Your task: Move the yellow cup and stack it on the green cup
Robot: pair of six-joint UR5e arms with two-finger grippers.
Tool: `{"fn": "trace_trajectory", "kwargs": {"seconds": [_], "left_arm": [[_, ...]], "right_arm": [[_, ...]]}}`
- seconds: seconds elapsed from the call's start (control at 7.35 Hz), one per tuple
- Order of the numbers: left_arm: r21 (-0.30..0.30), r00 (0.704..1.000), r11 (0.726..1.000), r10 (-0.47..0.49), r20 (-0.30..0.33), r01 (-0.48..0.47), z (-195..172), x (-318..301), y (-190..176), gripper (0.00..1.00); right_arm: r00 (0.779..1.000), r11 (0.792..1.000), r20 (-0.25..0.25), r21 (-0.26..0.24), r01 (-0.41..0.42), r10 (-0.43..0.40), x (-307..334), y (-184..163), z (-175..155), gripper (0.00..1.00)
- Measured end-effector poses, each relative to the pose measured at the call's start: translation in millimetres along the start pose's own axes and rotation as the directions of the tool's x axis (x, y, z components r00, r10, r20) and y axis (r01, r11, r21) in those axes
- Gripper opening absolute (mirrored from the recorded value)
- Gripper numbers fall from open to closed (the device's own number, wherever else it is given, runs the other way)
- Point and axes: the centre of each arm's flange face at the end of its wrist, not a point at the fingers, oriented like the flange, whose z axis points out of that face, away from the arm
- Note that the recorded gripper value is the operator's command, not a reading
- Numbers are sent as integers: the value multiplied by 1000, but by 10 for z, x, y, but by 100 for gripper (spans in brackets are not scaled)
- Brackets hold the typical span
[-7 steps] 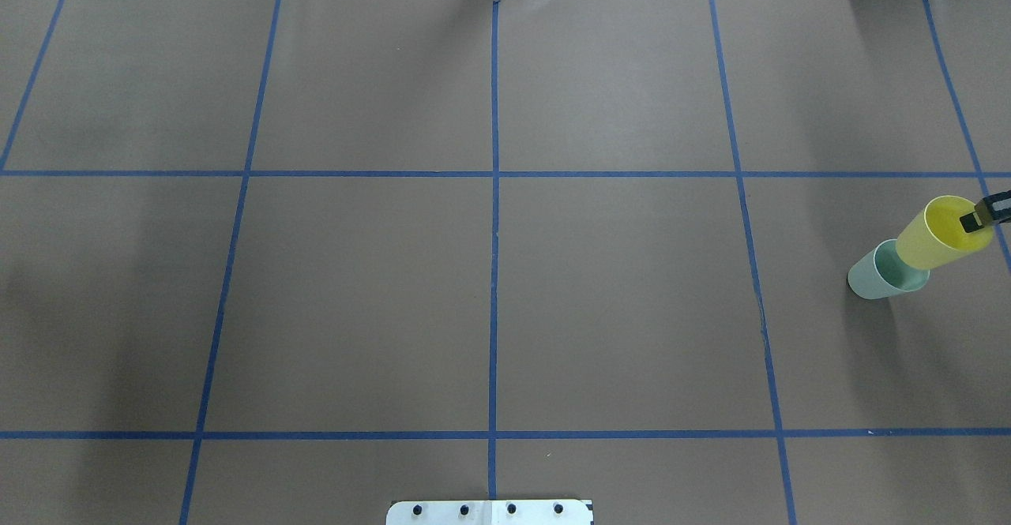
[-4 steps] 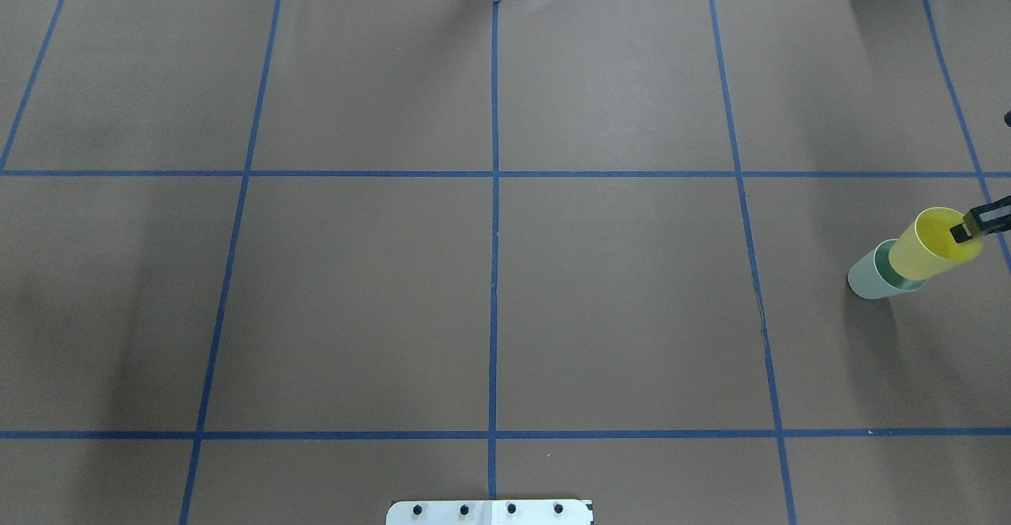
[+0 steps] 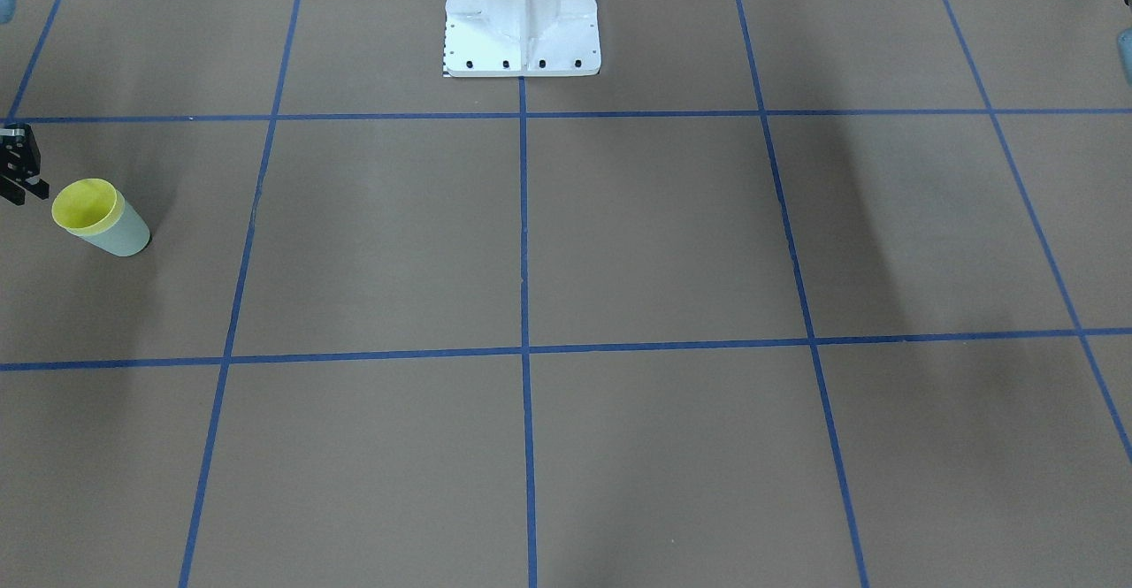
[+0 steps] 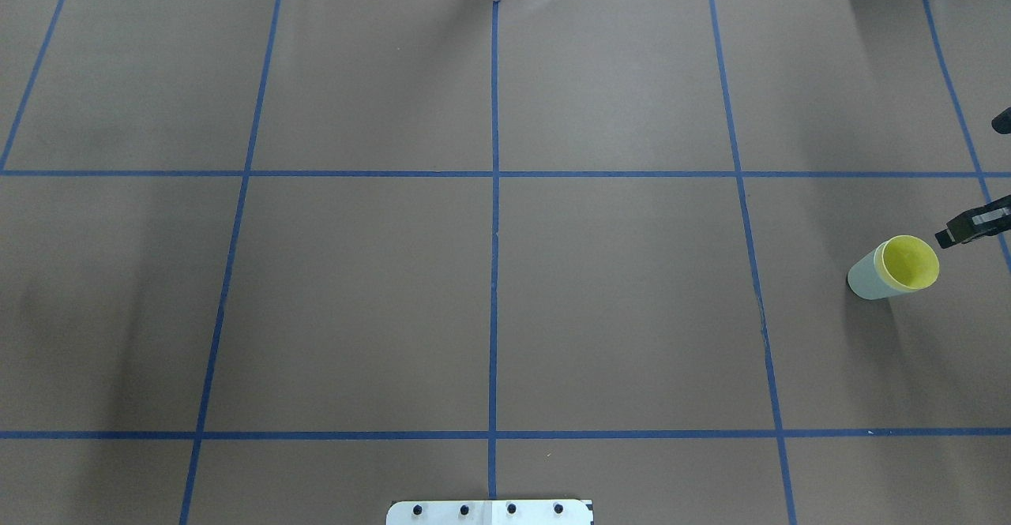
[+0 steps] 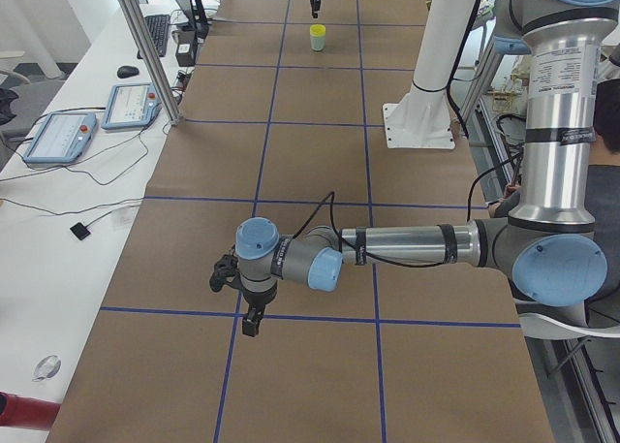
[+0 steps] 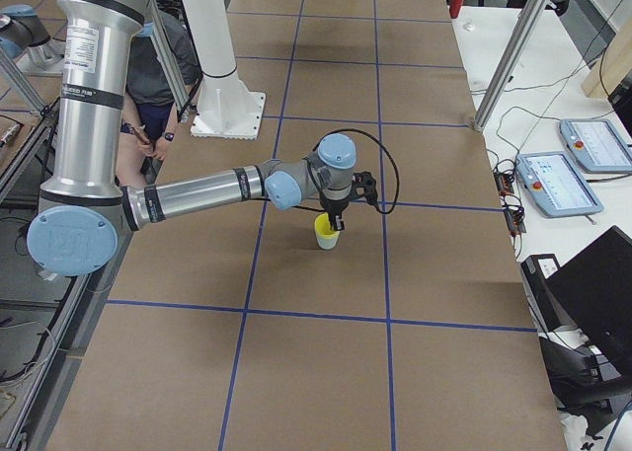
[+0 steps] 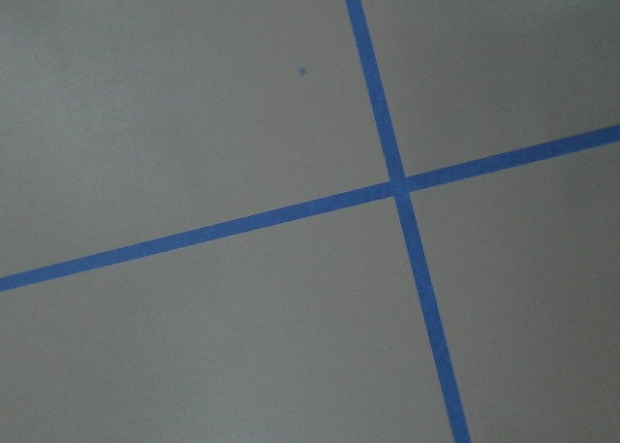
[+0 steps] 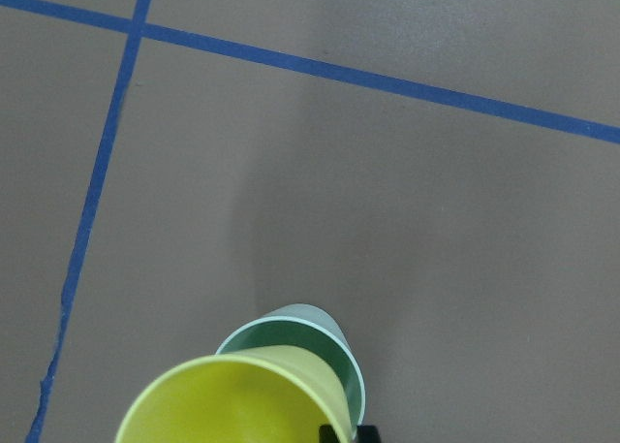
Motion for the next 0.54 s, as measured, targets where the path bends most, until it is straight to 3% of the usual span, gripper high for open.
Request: {"fn": "trace_trajectory", "kwargs": {"seconds": [0.54], "left_arm": [[3,998,998,-57,-29,57,-178,-144,7,100]], "right_arm": [[1000,999,-20,50,-8,9,105,-160,-189,100]]}}
